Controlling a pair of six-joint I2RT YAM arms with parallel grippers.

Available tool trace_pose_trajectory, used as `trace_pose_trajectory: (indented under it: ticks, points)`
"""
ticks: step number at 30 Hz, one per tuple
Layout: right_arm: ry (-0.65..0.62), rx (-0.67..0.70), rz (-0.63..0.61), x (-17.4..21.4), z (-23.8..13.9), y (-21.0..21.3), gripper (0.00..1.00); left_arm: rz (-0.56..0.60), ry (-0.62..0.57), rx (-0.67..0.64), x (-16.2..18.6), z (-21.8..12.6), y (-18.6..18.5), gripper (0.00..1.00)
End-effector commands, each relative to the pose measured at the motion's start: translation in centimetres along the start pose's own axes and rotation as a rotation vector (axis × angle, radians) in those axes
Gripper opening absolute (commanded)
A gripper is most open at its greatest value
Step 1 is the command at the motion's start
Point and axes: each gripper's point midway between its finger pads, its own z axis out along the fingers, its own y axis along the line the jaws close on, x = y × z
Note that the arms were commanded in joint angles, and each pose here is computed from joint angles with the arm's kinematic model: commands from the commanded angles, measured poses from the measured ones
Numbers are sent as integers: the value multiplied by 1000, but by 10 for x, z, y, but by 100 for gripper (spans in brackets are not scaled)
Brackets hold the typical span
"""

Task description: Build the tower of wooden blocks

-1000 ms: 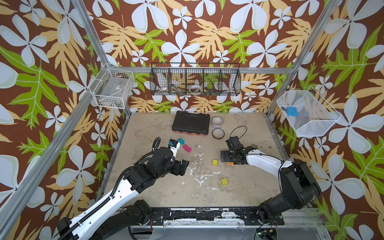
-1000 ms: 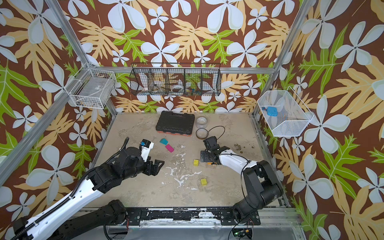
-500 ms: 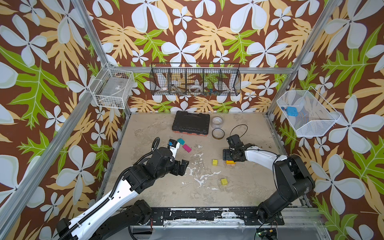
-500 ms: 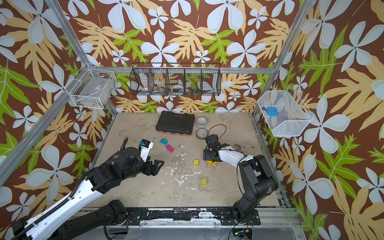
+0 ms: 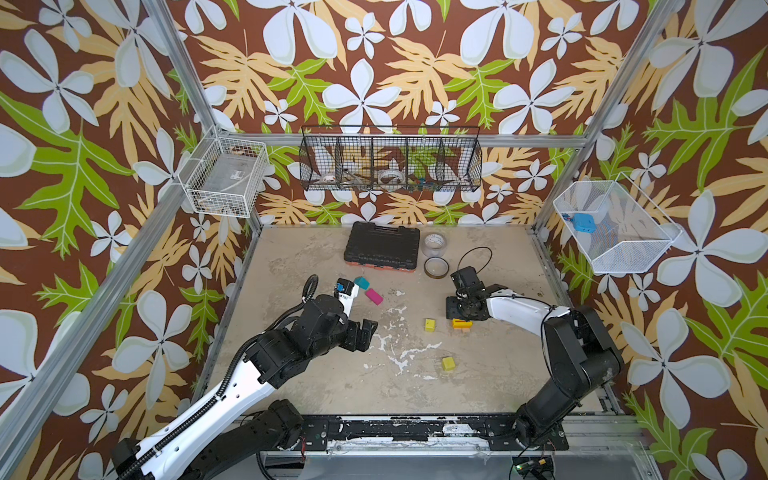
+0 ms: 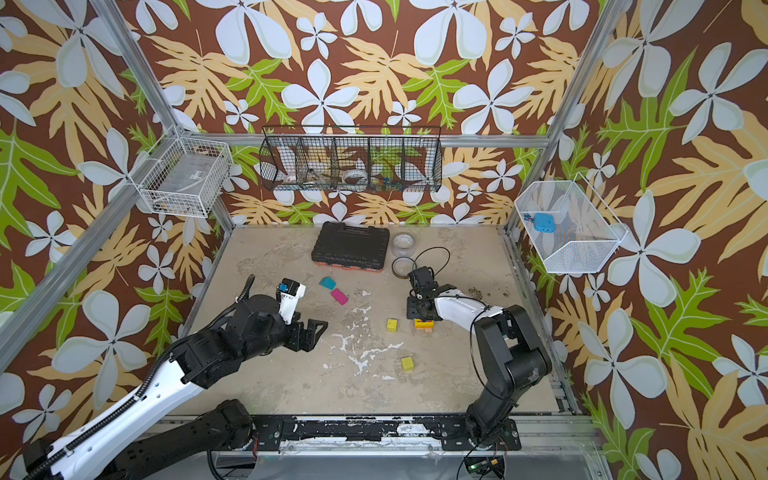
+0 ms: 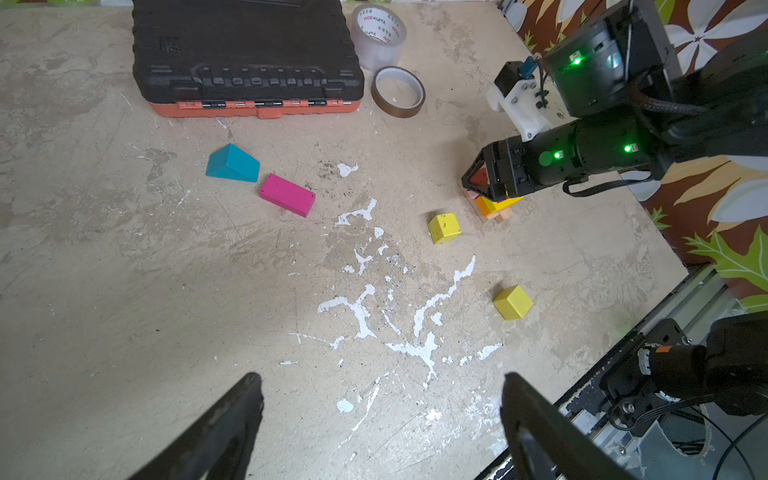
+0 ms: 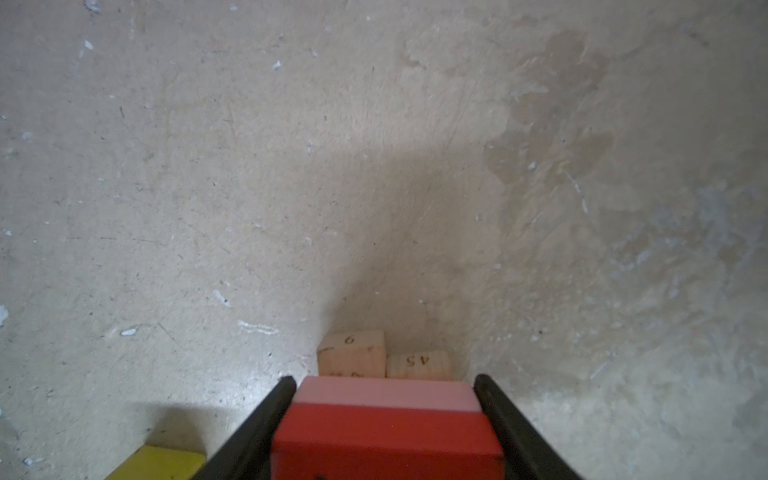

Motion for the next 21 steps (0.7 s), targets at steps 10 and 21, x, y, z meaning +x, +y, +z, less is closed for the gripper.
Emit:
trace_pose_trajectory:
  ticks: [10, 21]
  points:
    - [14, -2, -18, 6, -1, -1, 53, -1, -29, -2, -7, 1, -1, 91]
    - [26, 3, -38, 11, 1, -3, 56, -1, -26, -2, -6, 1, -1, 91]
